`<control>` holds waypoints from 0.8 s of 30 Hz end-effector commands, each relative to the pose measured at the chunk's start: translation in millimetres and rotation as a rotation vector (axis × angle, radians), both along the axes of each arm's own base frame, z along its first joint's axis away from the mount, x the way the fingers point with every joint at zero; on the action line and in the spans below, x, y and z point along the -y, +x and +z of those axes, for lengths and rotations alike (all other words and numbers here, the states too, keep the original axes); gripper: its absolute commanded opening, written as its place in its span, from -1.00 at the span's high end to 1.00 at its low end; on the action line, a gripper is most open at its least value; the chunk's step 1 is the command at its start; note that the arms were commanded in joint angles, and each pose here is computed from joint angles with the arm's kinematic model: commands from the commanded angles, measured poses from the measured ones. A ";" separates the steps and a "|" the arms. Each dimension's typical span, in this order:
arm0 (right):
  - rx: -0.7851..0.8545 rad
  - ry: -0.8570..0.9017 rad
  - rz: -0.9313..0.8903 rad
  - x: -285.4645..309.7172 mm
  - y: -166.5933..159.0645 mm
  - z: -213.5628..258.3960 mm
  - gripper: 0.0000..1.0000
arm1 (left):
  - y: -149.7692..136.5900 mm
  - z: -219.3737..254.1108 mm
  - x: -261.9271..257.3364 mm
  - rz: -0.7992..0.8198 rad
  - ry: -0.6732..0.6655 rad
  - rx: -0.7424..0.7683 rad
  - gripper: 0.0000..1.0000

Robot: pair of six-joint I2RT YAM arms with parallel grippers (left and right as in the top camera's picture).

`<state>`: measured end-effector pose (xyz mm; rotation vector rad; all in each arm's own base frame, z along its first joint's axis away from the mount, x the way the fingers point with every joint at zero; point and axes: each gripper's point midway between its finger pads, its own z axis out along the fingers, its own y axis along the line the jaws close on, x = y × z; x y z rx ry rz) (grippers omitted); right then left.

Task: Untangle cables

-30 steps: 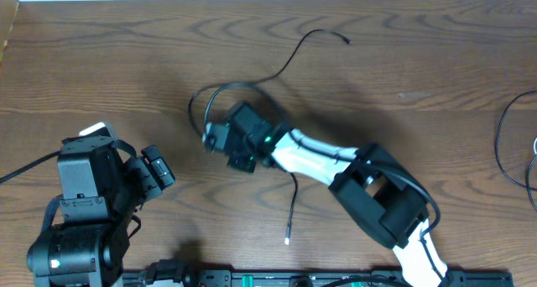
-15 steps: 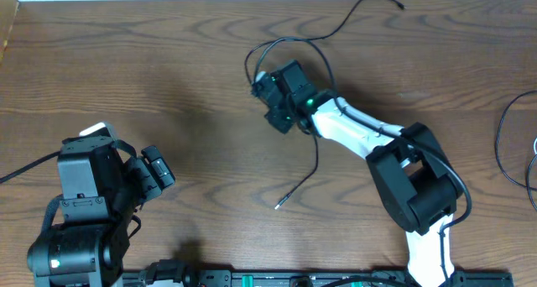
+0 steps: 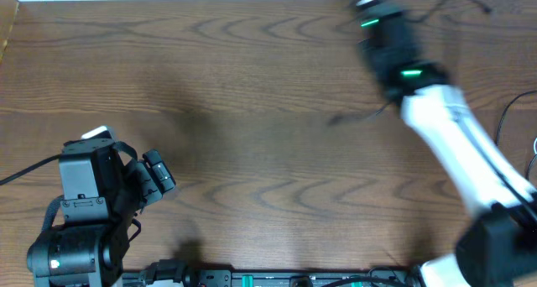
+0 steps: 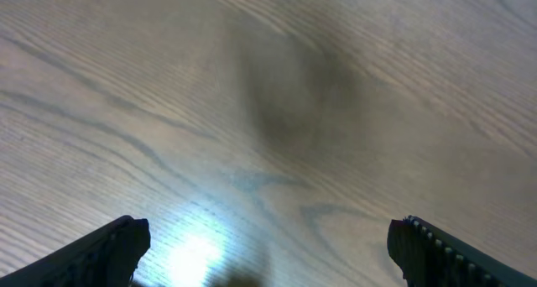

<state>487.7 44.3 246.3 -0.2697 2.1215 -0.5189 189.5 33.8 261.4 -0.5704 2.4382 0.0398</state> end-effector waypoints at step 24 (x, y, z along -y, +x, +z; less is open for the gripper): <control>0.189 0.646 -0.662 330.5 -115.8 10.3 -0.98 | -0.3 5.6 1.0 -0.010 -0.001 0.012 -0.92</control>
